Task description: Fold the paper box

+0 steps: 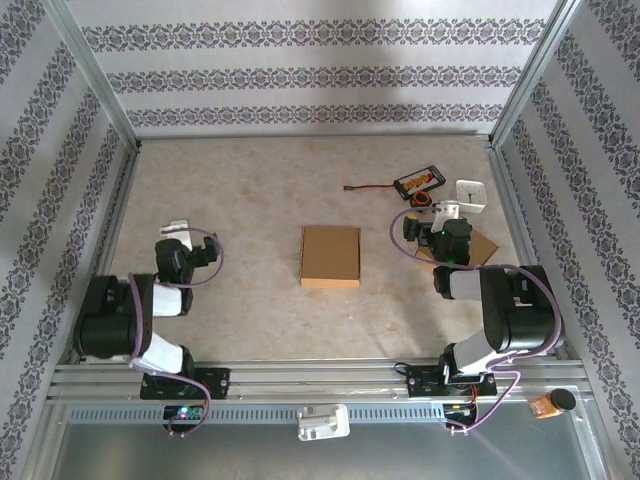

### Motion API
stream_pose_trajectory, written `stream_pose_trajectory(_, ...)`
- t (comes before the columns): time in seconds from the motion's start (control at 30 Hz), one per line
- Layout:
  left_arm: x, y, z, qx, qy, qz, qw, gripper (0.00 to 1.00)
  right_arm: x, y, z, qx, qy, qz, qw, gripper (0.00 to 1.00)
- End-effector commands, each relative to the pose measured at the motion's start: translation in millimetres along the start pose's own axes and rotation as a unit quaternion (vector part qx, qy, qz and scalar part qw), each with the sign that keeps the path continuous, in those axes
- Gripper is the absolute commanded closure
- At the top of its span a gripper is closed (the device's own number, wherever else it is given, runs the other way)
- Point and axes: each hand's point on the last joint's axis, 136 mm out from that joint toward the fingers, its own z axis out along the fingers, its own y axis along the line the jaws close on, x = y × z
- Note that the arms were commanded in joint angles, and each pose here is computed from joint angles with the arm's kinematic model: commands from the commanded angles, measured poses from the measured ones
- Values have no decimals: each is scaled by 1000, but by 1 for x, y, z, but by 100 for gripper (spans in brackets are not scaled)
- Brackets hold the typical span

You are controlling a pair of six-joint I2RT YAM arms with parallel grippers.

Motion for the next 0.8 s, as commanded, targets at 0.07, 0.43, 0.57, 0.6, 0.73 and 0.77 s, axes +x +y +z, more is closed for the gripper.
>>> stream_pose_trajectory(0.07,-27,-21,14,23,-26,23,999,1,-10,-2,-1,8,-21,-9,1000,2)
stream_pose_trajectory(0.43,-30,-27,16,24,-39,33,998,1,-9,-2,-1,8,-20,-9,1000,2)
stream_pose_trajectory(0.57,-30,-30,18,34,-35,37,998,1,-10,-2,-1,9,-20,-10,1000,2)
stream_pose_trajectory(0.6,-30,-31,17,36,-36,38,998,1,-10,-1,-1,8,-20,-10,1000,2)
stream_pose_trajectory(0.73,-30,-31,18,37,-35,38,998,1,-9,-2,0,8,-18,-9,1000,2)
stream_pose_trajectory(0.77,-30,-31,18,37,-34,38,998,1,-9,-2,0,8,-18,-10,1000,2)
